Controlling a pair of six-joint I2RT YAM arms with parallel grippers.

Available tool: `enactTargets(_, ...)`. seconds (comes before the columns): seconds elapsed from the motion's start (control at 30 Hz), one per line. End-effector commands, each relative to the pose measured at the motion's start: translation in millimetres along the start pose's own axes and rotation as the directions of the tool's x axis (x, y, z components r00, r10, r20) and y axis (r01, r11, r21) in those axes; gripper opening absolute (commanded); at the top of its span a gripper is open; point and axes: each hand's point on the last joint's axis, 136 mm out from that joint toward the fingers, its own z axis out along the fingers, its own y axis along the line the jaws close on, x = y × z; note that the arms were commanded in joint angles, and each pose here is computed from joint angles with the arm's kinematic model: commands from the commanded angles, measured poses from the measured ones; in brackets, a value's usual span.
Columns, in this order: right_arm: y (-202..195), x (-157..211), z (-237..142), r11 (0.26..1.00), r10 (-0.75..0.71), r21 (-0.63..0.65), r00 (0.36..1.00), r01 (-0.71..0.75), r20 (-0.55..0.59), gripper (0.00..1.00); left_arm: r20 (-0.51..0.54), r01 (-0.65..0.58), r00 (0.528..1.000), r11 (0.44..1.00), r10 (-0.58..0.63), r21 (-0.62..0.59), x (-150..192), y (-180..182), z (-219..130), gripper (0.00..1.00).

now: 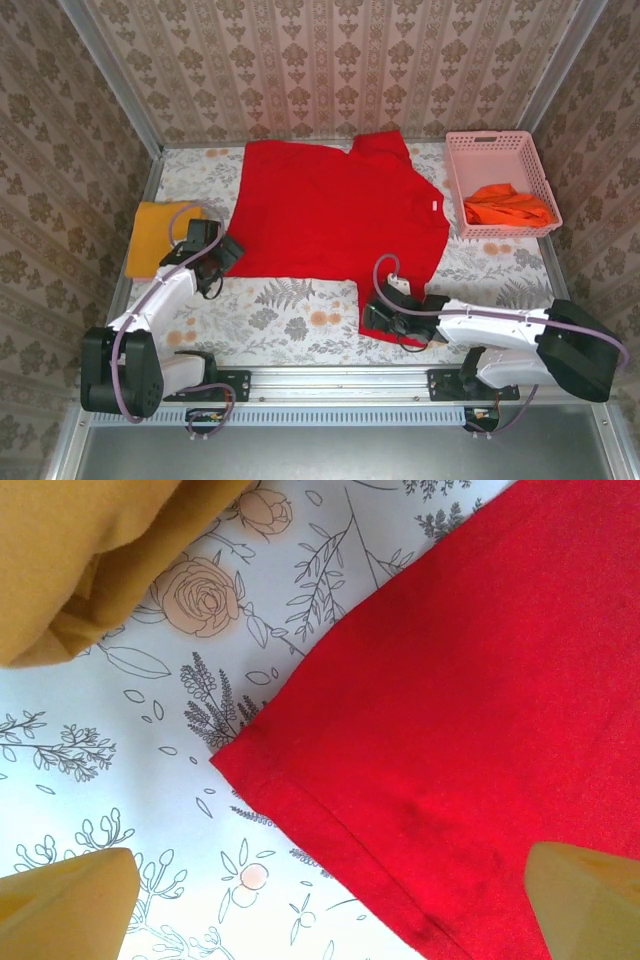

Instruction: Fold and stack the t-shirts

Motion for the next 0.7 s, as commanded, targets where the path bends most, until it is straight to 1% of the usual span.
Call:
enactTargets(0.0, 2.2, 6.7, -15.4, 1.0, -0.019, -0.016, 0.999, 0.018, -0.046, 0.66, 0.002, 0.015, 1.0, 1.0, -0.015, -0.011, 3.4, 4.3, -1.5, 1.0)
enactTargets(0.1, 6.8, -17.2, -35.0, 0.999, -0.039, -0.033, 0.998, 0.04, 0.046, 0.67, -0.002, 0.02, 1.0, 1.0, -0.02, 0.01, 3.3, -0.7, -0.3, 1.0)
enactTargets(0.2, -15.0, -40.0, -44.1, 1.0, 0.012, 0.008, 0.992, -0.013, 0.125, 0.66, -0.022, 0.022, 1.0, 0.999, -0.021, 0.031, 5.9, -6.7, 4.6, 1.0)
enactTargets(0.27, -34.4, -49.4, -39.6, 0.998, 0.062, 0.024, 0.987, -0.066, 0.146, 0.63, -0.04, 0.024, 0.999, 0.999, -0.022, 0.044, 7.8, -11.6, 8.5, 1.0)
enactTargets(0.33, -43.7, -52.5, -31.6, 0.995, 0.093, 0.014, 0.986, -0.096, 0.139, 0.63, -0.051, 0.029, 0.998, 0.998, -0.027, 0.048, 9.1, -14.0, 13.3, 1.0)
enactTargets(0.4, -49.7, -52.4, -24.9, 0.995, 0.086, 0.033, 0.987, -0.092, 0.135, 0.62, -0.055, 0.035, 0.998, 0.998, -0.032, 0.048, 9.5, -15.3, 17.8, 1.0)
enactTargets(0.47, -50.6, -47.8, -17.2, 0.996, 0.076, 0.045, 0.991, -0.082, 0.108, 0.61, -0.064, 0.049, 0.997, 0.998, -0.047, 0.037, 9.8, -14.7, 21.5, 0.99)
enactTargets(0.6, -52.0, -22.6, 2.9, 0.994, 0.093, 0.047, 0.995, -0.095, 0.03, 0.56, -0.094, 0.095, 0.991, 0.995, -0.094, 0.002, 16.2, -9.1, 27.7, 0.92)
enactTargets(0.67, -55.1, -11.2, 7.4, 0.994, 0.083, 0.071, 0.997, -0.083, 0.008, 0.55, -0.082, 0.112, 0.99, 0.993, -0.114, -0.028, 17.1, -1.2, 28.2, 0.89)
